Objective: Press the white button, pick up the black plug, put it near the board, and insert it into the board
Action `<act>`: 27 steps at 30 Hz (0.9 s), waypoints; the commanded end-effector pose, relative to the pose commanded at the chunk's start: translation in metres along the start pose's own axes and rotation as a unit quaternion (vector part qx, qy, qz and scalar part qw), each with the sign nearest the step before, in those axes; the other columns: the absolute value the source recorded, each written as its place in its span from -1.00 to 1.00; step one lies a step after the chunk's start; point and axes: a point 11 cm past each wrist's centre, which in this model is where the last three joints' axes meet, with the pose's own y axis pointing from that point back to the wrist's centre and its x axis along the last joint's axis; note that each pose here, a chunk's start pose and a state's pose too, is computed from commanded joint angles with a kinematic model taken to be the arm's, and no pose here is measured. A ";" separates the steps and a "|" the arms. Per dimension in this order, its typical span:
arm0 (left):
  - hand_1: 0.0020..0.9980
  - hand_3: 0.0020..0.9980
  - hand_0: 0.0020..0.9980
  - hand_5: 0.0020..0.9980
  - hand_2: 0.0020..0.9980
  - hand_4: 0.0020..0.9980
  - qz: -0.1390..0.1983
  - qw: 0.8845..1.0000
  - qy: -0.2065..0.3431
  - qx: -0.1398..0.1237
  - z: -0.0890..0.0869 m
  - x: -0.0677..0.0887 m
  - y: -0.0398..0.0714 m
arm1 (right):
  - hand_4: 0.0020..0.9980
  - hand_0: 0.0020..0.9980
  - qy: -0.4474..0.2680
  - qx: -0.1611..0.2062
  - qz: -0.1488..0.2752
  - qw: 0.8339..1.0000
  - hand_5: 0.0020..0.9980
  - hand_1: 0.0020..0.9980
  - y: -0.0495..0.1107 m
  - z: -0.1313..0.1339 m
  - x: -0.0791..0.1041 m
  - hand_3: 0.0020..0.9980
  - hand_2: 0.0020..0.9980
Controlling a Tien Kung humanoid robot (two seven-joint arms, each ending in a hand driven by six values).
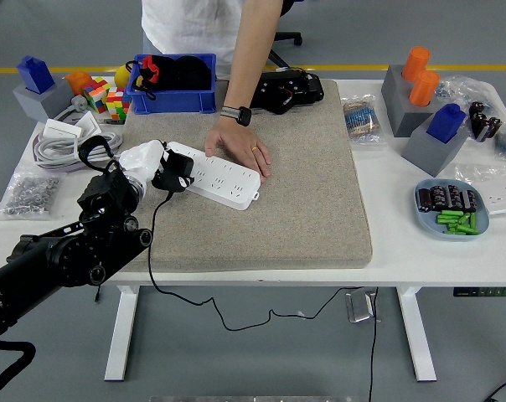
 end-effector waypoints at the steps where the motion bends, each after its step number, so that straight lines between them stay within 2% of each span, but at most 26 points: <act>1: 0.29 0.34 0.16 -0.18 0.07 0.72 0.001 1.000 0.000 -0.001 0.000 0.000 0.000 | 0.63 0.62 -0.001 0.000 0.000 1.000 0.22 0.57 0.000 0.000 0.000 0.56 0.62; 3: 0.29 0.34 0.16 -0.18 0.07 0.72 0.001 1.000 -0.001 -0.002 0.001 0.000 0.000 | 0.63 0.62 -0.001 0.000 0.001 1.000 0.22 0.57 0.000 0.001 0.000 0.56 0.62; 4: -0.12 0.31 -0.07 -0.20 -0.25 0.72 0.002 1.000 -0.001 -0.002 0.000 0.000 0.000 | 0.63 0.61 -0.002 0.000 0.001 1.000 0.22 0.56 0.000 0.001 0.000 0.56 0.62; 10: -0.12 0.31 -0.07 -0.20 -0.25 0.72 0.007 1.000 -0.002 0.002 -0.003 0.002 -0.001 | 0.63 0.61 -0.003 0.000 0.000 1.000 0.22 0.56 0.000 0.001 -0.001 0.56 0.62; 11: -0.43 0.21 -0.34 -0.24 -0.42 0.71 0.009 1.000 -0.003 0.003 -0.004 0.003 -0.001 | 0.63 0.61 -0.003 0.000 0.000 1.000 0.22 0.56 0.000 0.001 -0.001 0.55 0.62; 19: -0.45 0.18 -0.38 -0.29 -0.44 0.70 0.020 1.000 -0.012 0.008 -0.008 0.009 -0.002 | 0.63 0.61 -0.003 -0.001 0.001 1.000 0.22 0.56 0.000 0.002 0.000 0.55 0.62; 27: -0.47 0.17 -0.40 -0.30 -0.45 0.69 0.020 1.000 -0.013 0.003 -0.006 0.008 -0.002 | 0.63 0.61 -0.005 0.000 0.000 1.000 0.22 0.56 0.000 0.002 -0.001 0.55 0.62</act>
